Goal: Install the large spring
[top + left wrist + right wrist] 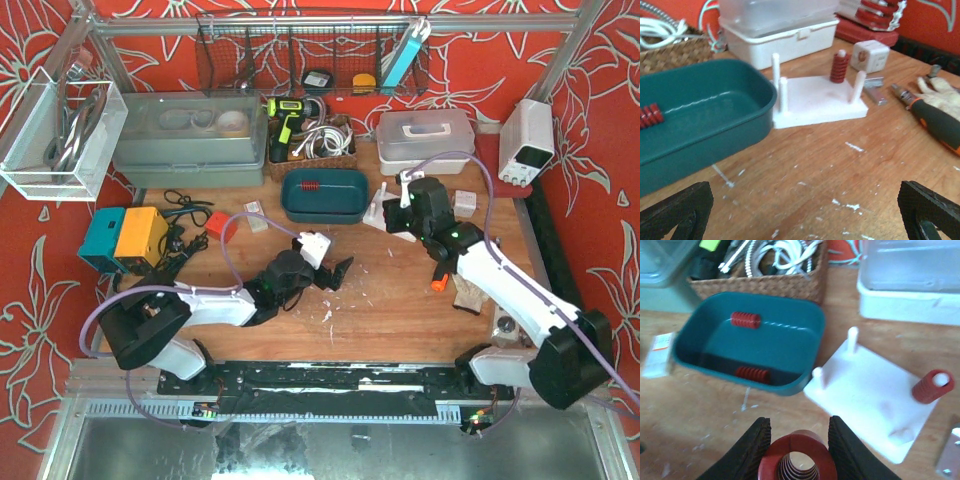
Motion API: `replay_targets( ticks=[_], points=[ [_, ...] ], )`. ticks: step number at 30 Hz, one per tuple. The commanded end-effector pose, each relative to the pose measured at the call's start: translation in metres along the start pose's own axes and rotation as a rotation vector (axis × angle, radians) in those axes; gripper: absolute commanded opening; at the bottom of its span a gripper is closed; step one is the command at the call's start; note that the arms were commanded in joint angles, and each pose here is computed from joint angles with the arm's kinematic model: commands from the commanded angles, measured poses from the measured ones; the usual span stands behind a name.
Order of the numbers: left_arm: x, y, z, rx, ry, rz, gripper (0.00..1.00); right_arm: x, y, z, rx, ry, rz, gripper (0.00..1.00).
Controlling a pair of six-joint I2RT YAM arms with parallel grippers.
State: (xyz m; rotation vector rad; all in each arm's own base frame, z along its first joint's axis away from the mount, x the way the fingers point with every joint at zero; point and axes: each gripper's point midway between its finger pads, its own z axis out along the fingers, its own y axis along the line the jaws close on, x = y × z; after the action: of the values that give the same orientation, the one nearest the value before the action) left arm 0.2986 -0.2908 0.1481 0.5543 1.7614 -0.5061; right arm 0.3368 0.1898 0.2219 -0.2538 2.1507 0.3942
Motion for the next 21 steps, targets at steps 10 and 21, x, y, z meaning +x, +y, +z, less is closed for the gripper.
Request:
replay_targets(
  ticks=[10,21],
  points=[
    [0.015,0.039,-0.016,-0.212,0.023,-0.081,1.0,-0.052,-0.063,0.081,0.2,-0.067,0.037,0.0],
    [0.009,0.035,-0.018,-0.189,0.005,-0.105,1.0,-0.06,-0.079,0.149,0.208,-0.002,0.057,0.0]
  ],
)
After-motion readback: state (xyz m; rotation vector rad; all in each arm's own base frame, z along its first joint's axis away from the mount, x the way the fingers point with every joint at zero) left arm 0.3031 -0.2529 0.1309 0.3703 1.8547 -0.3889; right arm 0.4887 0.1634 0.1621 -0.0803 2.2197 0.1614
